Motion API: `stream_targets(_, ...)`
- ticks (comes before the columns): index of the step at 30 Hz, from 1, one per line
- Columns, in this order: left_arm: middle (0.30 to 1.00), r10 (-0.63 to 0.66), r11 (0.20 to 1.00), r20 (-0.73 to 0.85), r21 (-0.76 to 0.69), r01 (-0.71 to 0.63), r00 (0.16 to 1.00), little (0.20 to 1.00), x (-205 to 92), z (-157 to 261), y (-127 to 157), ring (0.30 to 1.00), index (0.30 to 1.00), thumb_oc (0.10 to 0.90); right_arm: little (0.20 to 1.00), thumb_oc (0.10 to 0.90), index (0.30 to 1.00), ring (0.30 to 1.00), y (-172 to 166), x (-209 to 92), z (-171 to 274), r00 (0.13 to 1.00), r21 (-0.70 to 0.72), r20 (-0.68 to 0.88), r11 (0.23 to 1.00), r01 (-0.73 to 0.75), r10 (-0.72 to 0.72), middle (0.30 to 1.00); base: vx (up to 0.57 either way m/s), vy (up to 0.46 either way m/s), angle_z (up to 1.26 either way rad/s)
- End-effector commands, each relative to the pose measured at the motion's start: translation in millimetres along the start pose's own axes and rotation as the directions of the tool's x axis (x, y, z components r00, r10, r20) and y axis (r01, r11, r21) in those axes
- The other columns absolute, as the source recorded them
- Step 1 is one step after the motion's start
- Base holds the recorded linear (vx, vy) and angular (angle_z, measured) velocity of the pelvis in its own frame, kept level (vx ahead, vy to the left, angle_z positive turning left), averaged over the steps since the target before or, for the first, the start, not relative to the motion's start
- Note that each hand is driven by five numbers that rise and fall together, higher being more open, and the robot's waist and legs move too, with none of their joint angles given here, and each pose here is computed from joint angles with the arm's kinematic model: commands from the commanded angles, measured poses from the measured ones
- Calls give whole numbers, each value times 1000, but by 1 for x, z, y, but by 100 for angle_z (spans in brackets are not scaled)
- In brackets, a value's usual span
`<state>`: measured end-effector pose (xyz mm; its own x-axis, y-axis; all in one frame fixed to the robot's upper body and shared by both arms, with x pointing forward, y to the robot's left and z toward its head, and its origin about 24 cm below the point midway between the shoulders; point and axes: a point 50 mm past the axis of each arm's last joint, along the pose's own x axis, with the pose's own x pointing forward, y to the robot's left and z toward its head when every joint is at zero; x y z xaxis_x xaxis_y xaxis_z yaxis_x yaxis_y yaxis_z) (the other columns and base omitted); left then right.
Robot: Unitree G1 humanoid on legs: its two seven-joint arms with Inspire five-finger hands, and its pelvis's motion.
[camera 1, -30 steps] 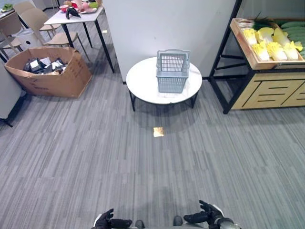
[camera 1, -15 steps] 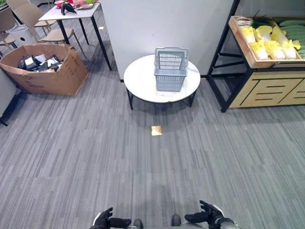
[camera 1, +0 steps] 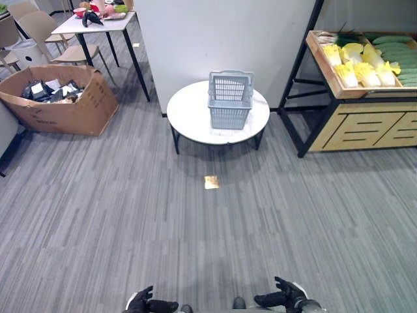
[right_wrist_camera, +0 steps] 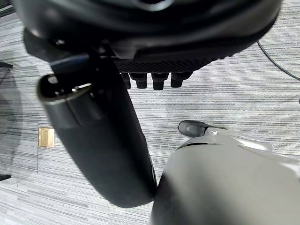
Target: Get the vegetables into the basket
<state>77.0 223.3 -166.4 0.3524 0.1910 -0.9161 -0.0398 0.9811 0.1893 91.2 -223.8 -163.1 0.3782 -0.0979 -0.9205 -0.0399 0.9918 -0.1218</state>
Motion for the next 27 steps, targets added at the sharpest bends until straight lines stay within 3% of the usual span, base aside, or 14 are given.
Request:
stream_targets(1, 1000, -6, 998, -19, 56, 7, 1000, 1000, 0, -3, -1, 1000, 1000, 900, 1000, 900, 1000, 1000, -16, -2, -6, 998, -40, -39, 998, 50, -51, 1000, 0, 0, 0)
stream_targets(27, 1000, 35, 998, 57, 58, -38, 998, 1000, 4, 22, 6, 1000, 1000, 900, 1000, 900, 1000, 1000, -23, -1, 9, 997, -16, 11, 997, 82, -81, 1000, 8, -3, 1)
